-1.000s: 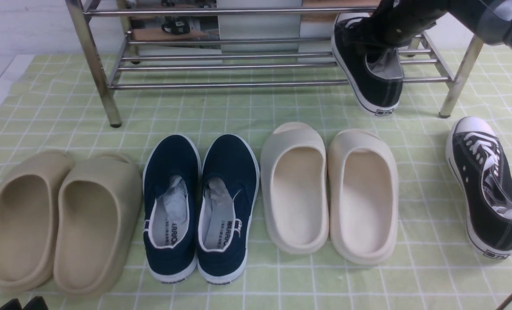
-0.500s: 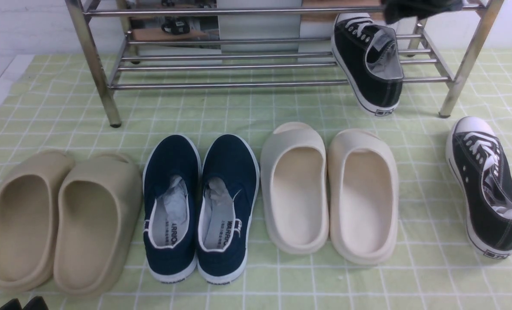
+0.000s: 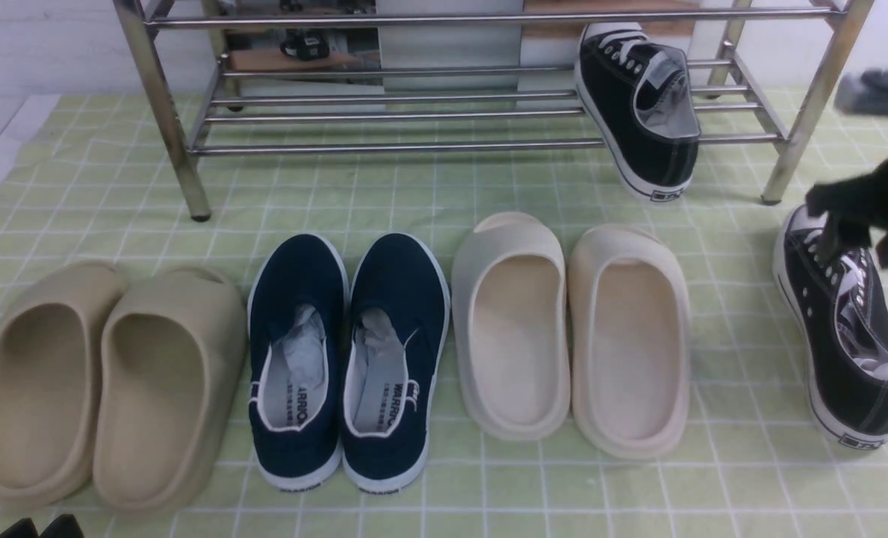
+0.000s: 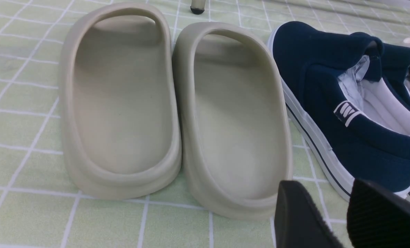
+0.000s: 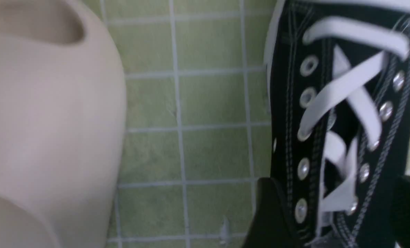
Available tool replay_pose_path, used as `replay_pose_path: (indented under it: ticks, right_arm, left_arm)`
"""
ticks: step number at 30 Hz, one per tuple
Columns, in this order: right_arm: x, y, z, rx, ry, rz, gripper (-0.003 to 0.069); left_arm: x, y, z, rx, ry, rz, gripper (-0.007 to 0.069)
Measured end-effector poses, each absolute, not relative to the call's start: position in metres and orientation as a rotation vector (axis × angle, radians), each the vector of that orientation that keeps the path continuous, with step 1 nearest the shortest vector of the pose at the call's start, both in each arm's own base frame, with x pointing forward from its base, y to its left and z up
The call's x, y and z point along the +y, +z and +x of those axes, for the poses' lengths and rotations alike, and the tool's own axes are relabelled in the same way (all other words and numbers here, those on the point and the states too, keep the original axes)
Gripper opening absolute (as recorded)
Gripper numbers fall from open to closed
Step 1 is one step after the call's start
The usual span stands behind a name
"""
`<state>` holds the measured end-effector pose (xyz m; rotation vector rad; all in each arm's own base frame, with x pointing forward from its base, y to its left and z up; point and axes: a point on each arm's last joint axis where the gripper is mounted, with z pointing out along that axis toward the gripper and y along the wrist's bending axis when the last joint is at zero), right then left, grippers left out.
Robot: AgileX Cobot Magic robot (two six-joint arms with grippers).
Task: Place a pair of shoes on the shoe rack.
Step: Use the right arm to grab the shoe closest to it, then use the right arm to put a shoe into the shoe rack
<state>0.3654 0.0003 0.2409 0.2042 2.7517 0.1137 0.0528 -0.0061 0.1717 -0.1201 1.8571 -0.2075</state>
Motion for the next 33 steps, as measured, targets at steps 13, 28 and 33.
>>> replay_pose_path:
  ticks: [13,28,33]
  right_arm:
    - [0.000,0.193,0.377,2.875,0.044,0.196,0.0323]
    - [0.019,0.285,0.390,2.790,0.047,-0.108,0.0104]
    - [0.020,0.301,0.414,2.679,0.053,-0.093,0.0104]
  left_arm:
    - [-0.006,0.172,0.053,1.857,-0.207,-0.120,0.0239]
    - [-0.006,0.172,0.053,1.857,-0.207,-0.120,0.0239]
    - [-0.006,0.172,0.053,1.857,-0.207,-0.120,0.0239]
